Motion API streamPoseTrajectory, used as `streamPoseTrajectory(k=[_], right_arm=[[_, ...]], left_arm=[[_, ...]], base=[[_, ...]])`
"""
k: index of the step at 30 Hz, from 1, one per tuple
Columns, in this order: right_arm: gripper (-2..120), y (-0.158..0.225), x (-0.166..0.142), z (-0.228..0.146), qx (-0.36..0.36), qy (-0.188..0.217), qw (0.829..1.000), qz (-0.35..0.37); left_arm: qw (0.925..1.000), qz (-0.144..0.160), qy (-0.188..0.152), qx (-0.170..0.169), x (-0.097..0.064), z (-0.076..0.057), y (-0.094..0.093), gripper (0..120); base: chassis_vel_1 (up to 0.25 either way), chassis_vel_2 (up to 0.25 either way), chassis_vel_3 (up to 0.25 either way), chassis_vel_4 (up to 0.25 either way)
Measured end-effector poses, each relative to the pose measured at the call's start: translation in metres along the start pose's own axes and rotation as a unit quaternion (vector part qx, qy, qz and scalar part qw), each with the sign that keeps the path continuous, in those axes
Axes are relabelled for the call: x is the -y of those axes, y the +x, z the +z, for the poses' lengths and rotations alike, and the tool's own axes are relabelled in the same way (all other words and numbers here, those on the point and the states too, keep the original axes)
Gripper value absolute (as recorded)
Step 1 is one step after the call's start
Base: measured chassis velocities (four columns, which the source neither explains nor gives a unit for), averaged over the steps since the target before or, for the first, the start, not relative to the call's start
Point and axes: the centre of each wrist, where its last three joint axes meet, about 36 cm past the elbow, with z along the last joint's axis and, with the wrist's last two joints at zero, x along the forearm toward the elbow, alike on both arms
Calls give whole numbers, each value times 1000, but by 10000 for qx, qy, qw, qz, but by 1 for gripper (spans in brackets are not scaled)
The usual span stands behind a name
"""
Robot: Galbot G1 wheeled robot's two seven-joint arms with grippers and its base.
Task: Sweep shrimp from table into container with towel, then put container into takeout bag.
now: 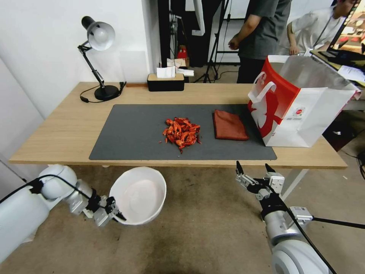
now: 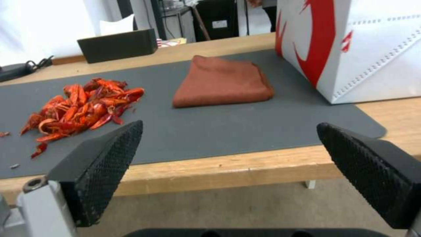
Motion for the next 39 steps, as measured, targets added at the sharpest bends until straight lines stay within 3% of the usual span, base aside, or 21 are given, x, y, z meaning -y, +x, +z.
streamPoseTrajectory(k=[4,6,15,22,24,26,29,39], right_arm=[[100,-8,1,0,29,59,10000,-50],[100,-12,2,0,45,60,9999,-82],[100,-49,8,-17,163,-491,9966,-637],[100,-83,7,-21,267,-522,9944,-883],[100,-121,1,-21,250,-538,9942,-894],[100,-132,-2,-25,286,-514,9941,-910],[100,-166,-19,-40,331,-262,9942,-985],[100,-217,-41,-66,-61,632,9975,-314]], left_arm=[[10000,23,67,65,-12,15,-12,0],[9999,50,39,85,-17,16,-15,0],[9992,179,-354,1,-60,6,-11,0],[9978,309,-580,-47,-74,-2,-12,0],[9956,466,-804,-117,-83,-12,-18,0],[9951,504,-841,-116,-85,-13,-20,0],[9942,561,-909,-129,-93,-13,-23,0],[9938,552,-947,-164,-108,-8,-23,0]], base=[[0,0,0,0],[0,0,0,0],[0,0,0,0],[0,0,0,0],[0,0,0,0],[0,0,0,0],[0,0,0,0],[0,0,0,0]])
